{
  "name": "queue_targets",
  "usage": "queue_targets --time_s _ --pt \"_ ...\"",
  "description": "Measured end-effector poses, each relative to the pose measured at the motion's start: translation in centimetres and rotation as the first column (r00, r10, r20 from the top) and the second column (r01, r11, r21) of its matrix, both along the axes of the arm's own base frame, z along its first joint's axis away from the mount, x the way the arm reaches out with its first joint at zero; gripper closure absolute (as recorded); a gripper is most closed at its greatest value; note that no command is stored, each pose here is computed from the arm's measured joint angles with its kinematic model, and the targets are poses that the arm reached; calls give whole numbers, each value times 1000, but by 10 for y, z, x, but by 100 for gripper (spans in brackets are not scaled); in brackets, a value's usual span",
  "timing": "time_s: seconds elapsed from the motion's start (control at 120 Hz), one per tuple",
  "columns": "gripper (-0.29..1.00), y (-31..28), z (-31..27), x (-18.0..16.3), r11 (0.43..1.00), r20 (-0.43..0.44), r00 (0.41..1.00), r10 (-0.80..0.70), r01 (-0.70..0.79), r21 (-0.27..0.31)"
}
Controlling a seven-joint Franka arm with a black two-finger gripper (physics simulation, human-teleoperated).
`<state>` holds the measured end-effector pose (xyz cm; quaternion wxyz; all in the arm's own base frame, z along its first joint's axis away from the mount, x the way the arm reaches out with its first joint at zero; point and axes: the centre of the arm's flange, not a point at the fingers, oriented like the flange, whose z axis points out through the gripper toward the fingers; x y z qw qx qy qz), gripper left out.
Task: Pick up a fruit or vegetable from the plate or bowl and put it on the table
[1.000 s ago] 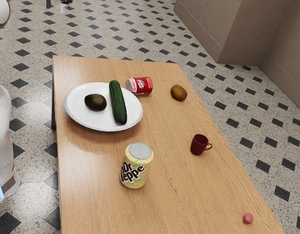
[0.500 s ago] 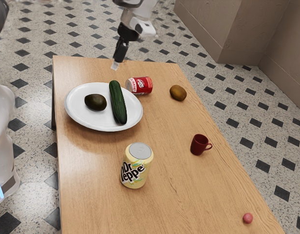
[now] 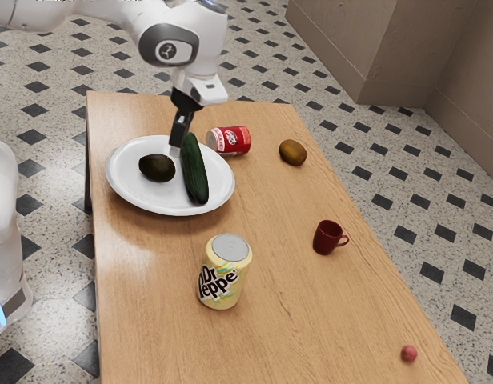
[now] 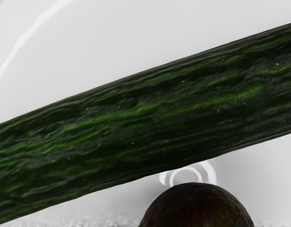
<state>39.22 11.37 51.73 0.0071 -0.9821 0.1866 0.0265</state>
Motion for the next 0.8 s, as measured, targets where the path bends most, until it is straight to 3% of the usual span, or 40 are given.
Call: queue_targets --time_s 0.183,0.325,0.55,0.692,0.8 --pt "2 2 -21 4 1000 -59 998 -5 5 -11" --pt "2 8 -35 -10 999 -19 1000 19 -20 -38" --pt "1 20 -55 3 997 22 998 55 -54 -46" --pt "2 30 -44 2 995 -29 996 80 -81 -51" --pt "2 32 -29 2 994 -127 988 89 -96 -56"
